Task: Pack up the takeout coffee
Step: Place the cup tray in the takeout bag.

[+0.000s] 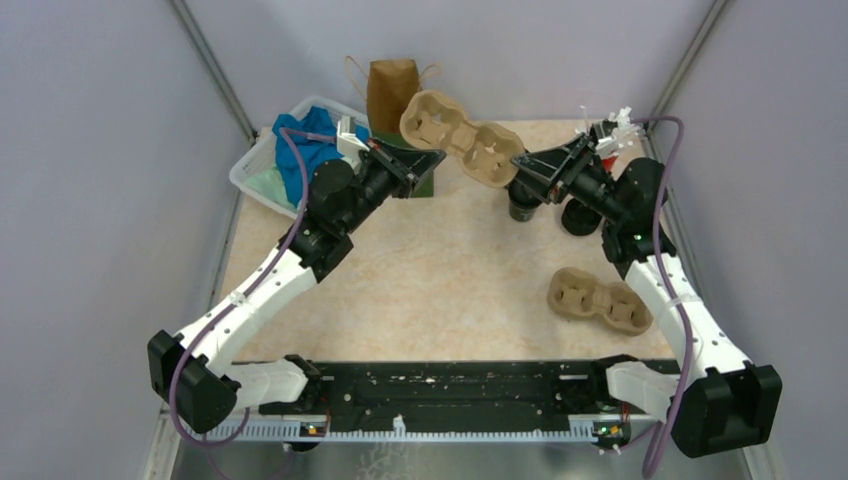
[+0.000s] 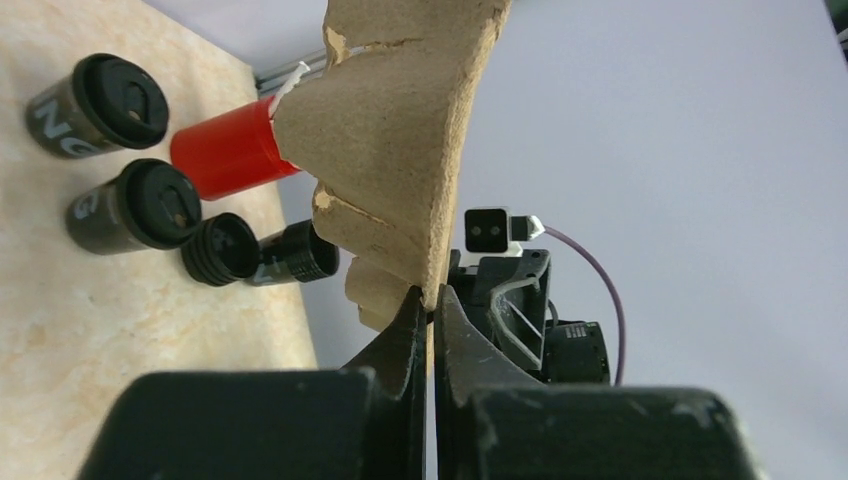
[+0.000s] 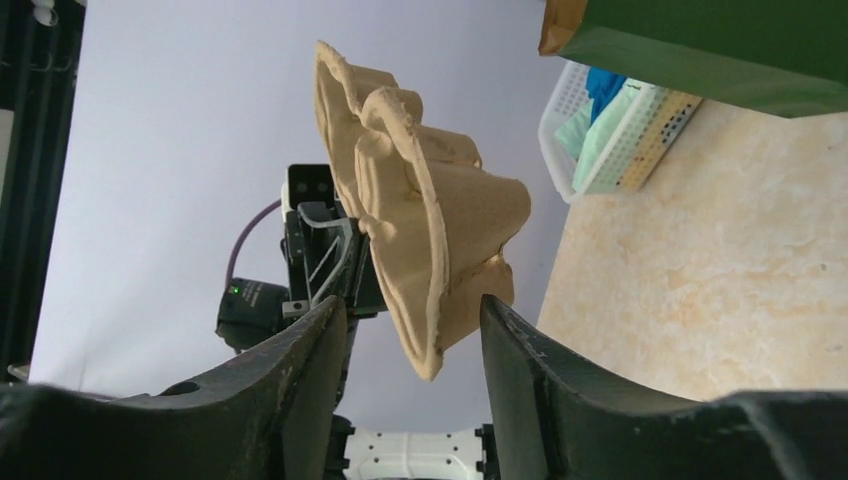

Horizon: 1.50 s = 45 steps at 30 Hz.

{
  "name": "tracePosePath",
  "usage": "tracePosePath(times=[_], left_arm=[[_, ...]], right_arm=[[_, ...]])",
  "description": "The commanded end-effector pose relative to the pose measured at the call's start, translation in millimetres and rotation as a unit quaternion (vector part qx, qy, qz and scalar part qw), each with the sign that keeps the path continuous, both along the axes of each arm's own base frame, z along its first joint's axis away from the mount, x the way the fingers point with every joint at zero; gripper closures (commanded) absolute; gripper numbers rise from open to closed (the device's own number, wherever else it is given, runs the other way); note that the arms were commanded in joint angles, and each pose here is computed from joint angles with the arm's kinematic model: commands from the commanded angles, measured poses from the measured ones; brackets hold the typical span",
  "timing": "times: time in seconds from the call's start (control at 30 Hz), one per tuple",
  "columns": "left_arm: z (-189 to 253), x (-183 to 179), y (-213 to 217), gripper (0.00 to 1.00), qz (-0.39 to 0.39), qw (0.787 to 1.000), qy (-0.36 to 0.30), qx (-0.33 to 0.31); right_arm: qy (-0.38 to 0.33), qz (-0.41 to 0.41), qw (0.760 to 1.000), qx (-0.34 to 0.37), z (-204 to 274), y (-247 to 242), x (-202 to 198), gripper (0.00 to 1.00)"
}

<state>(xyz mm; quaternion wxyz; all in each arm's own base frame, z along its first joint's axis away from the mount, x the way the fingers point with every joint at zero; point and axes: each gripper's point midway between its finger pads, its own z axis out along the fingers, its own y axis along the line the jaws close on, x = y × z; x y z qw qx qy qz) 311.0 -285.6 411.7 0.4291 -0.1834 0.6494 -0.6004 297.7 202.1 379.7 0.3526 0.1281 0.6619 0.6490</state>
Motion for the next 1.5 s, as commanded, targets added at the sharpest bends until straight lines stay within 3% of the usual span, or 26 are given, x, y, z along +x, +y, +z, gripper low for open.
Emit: tracePosePath(times=[0.0,0.13,0.23,0.37,0.43,0.53,0.6,0.67,0.73,0.8,0.93,1.07,1.33,1.47], left_arm=[[24.8,-7.3,0.5,1.0,-0.022,0.998,-0.023,-0.062],[18.6,-5.3,-2.9,1.0,-0.031,0.997,-0.011,-0.075],[18.2,-2.3,-1.9,1.0,-0.028,0.997,-0.01,-0.078],[17.8,1.2,-0.1,1.0,-0.024,0.996,-0.006,-0.086],[17.2,2.1,-2.4,1.0,-0.029,0.996,-0.007,-0.084],[8.6,5.0,-5.1,1.0,-0.03,0.998,-0.001,-0.056],[-3.4,8.5,0.2,0.76,-0.013,1.0,0.004,-0.006],[-16.6,15.5,16.1,0.42,0.028,0.998,0.024,0.059],[-35.5,24.0,39.7,0.19,0.077,0.987,0.051,0.133],[-52.2,31.9,63.4,0.03,0.111,0.968,0.067,0.216],[-60.4,57.7,108.7,0.01,0.173,0.933,0.142,0.283],[-52.4,90.0,125.7,0.01,0.2,0.921,0.177,0.282],[-75.9,137.6,115.3,0.02,0.221,0.909,0.273,0.224],[-101.9,155.1,110.2,0.02,0.224,0.892,0.336,0.202]], right_arm=[[-0.052,-0.017,0.998,0.018,28.7,-4.3,-7.1,0.52],[-0.057,-0.013,0.998,0.034,33.4,-3.9,-7.0,0.67],[-0.057,-0.018,0.997,0.04,36.4,-4.7,-5.7,0.85],[-0.054,-0.017,0.997,0.046,36.5,-4.6,-5.8,0.89],[-0.051,-0.018,0.998,0.045,34.5,-4.4,-5.0,1.0],[-0.051,-0.02,0.998,0.04,33.9,-4.5,-4.1,1.0],[-0.058,-0.025,0.998,0.022,36.4,-5.6,-4.0,1.0],[-0.042,-0.041,0.998,-0.034,23.2,-8.7,-0.8,1.0],[-0.026,-0.067,0.99,-0.121,1.8,-19.6,1.3,1.0],[-0.007,-0.101,0.972,-0.213,-18.3,-38.2,0.1,1.0],[0.002,-0.142,0.928,-0.345,-37.9,-74.3,-13.8,1.0],[-0.004,-0.162,0.904,-0.395,-41.7,-94.0,-29.2,1.0],[-0.016,-0.169,0.907,-0.387,-34.6,-94.2,-33.6,1.0],[-0.017,-0.173,0.906,-0.387,-34.4,-95.7,-34.3,1.0]])
